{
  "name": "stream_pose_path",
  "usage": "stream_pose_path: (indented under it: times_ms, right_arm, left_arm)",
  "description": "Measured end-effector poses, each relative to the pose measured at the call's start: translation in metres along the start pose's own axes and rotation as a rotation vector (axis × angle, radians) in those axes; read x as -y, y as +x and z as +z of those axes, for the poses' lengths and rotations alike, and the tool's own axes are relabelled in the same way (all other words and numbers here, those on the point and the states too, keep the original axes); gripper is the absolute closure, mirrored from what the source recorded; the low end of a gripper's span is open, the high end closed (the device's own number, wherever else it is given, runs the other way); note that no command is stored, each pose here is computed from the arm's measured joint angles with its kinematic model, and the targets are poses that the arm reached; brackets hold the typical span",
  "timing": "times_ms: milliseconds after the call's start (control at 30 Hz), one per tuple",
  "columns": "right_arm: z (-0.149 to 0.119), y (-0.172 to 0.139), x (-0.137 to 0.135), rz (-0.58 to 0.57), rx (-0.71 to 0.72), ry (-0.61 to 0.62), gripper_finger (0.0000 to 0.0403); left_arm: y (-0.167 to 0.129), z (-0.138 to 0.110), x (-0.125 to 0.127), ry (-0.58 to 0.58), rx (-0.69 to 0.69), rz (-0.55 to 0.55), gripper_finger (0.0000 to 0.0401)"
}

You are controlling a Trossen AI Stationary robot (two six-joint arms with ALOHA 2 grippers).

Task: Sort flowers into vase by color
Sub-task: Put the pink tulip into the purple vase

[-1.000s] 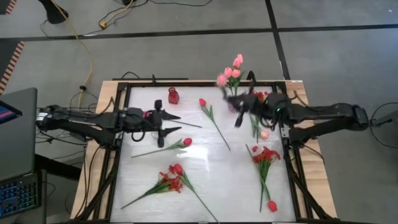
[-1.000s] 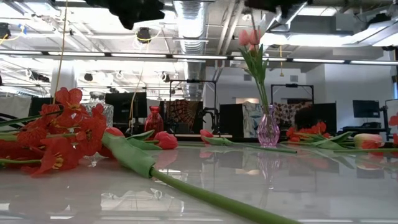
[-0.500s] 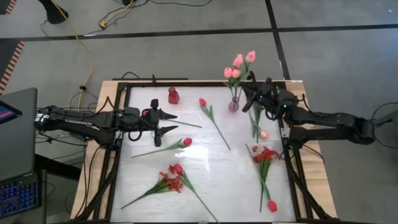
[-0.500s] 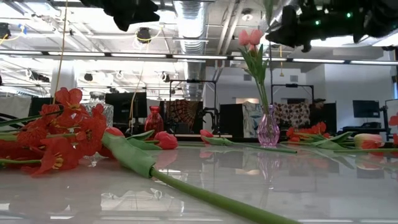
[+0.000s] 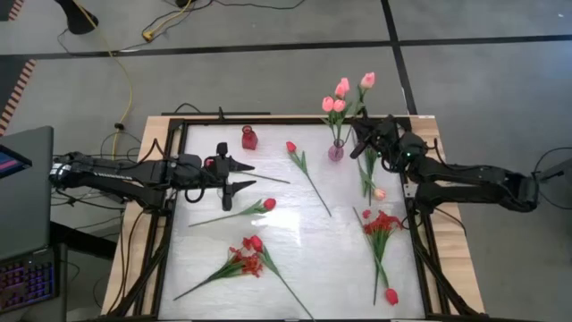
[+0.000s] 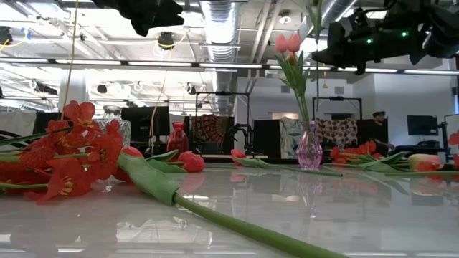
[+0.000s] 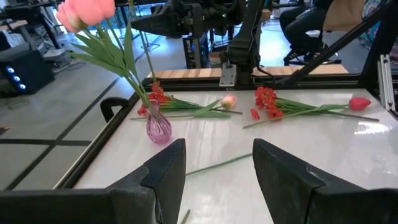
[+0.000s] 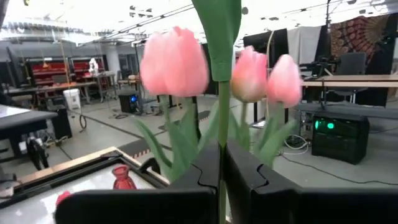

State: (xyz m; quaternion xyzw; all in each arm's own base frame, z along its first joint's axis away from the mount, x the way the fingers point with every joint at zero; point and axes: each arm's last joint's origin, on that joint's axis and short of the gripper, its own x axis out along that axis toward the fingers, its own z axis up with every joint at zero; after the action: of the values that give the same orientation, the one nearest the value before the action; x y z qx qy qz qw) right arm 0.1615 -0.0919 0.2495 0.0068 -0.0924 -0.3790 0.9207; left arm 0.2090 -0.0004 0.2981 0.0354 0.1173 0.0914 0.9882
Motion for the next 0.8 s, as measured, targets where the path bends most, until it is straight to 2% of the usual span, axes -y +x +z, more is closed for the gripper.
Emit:
stream_pose_path:
  times_ms: [433, 800]
  right_arm:
    - [-0.009, 0.005, 0.005, -0.03, 0.037, 0.051, 0.0366]
    - [-0.025, 0.015, 0.001, -0.022, -0.007, 0.046, 0.0366]
  left_arm:
    - [0.0, 0.0, 0.0, -0.002, 0.005, 0.0, 0.0226]
    - [0.0, 0.0, 0.0, -0.009, -0.001, -0.001, 0.0226]
